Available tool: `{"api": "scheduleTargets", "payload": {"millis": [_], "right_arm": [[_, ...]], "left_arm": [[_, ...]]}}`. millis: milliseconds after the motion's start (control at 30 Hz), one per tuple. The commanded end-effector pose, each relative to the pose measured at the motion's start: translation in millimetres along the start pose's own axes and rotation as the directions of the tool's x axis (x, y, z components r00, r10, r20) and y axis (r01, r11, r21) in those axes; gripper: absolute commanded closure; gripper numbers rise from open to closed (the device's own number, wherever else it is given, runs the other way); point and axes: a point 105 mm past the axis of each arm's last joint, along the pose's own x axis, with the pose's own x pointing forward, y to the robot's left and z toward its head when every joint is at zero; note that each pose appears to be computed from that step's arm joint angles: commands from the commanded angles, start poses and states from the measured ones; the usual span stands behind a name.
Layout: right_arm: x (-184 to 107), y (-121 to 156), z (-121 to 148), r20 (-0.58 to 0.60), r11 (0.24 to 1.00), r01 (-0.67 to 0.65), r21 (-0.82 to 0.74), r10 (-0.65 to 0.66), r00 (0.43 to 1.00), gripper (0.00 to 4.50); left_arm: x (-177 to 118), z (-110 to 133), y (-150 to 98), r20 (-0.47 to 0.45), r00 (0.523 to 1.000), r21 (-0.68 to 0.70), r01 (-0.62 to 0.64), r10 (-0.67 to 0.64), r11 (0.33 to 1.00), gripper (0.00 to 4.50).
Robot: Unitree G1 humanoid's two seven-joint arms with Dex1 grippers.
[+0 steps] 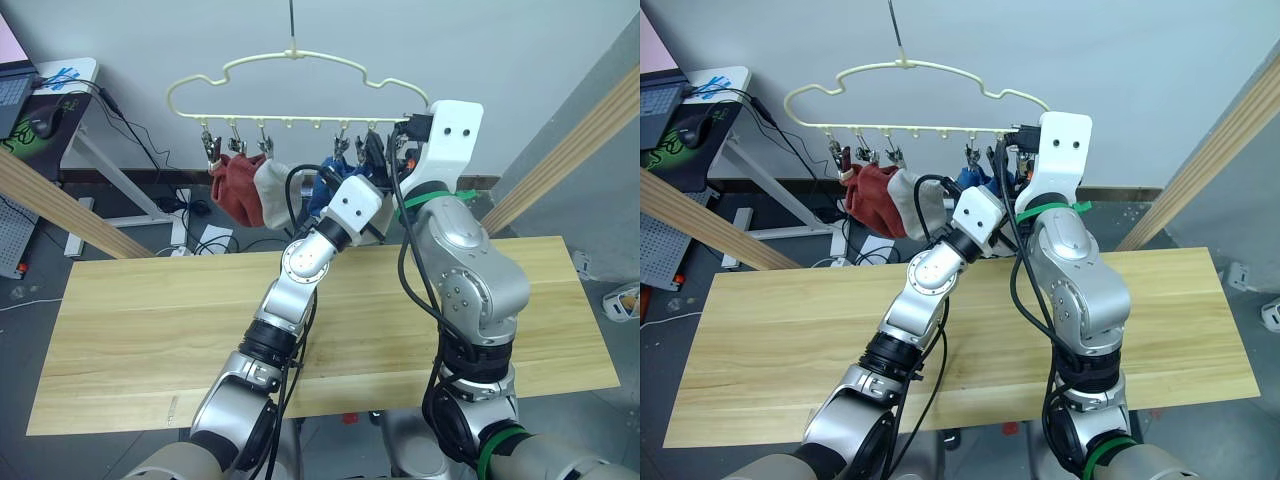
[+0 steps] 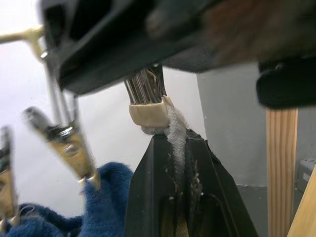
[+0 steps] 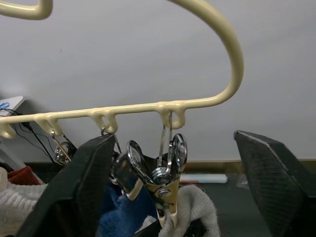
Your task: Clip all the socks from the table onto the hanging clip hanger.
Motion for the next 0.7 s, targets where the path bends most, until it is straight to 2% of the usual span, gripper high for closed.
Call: {"api": "scheduleTargets", "payload": {"millis": [33,100,333,500,700], "right_arm": [[-8.9,6.5,16.0,0.069,0.998,-0.022,0.055,0.018,0.997,0.45],[-9.9,5.5,16.0,0.069,0.998,-0.022,0.06,0.018,0.997,0.45],[-12.9,3.4,16.7,0.073,0.997,-0.029,0.075,0.023,0.997,0.45],[-17.9,-0.8,21.4,0.095,0.996,-0.053,0.077,0.046,0.994,0.45],[-27.1,-5.6,26.1,0.115,0.991,-0.117,0.061,0.109,0.987,0.45]], "left_arm": [[5.3,18.1,-1.4,0.062,0.998,-0.021,0.004,-0.003,1.0,3.9],[4.3,18.0,-2.1,0.061,0.998,-0.048,0.013,-0.01,0.999,3.41],[-2.3,17.3,-3.5,0.054,0.998,-0.124,0.037,-0.03,0.992,1.26],[-14.4,15.4,-4.5,0.051,0.997,-0.166,0.07,-0.062,0.984,0.01],[-31.1,11.3,-5.2,0.023,0.994,-0.2,0.112,-0.109,0.973,0.01]]}}
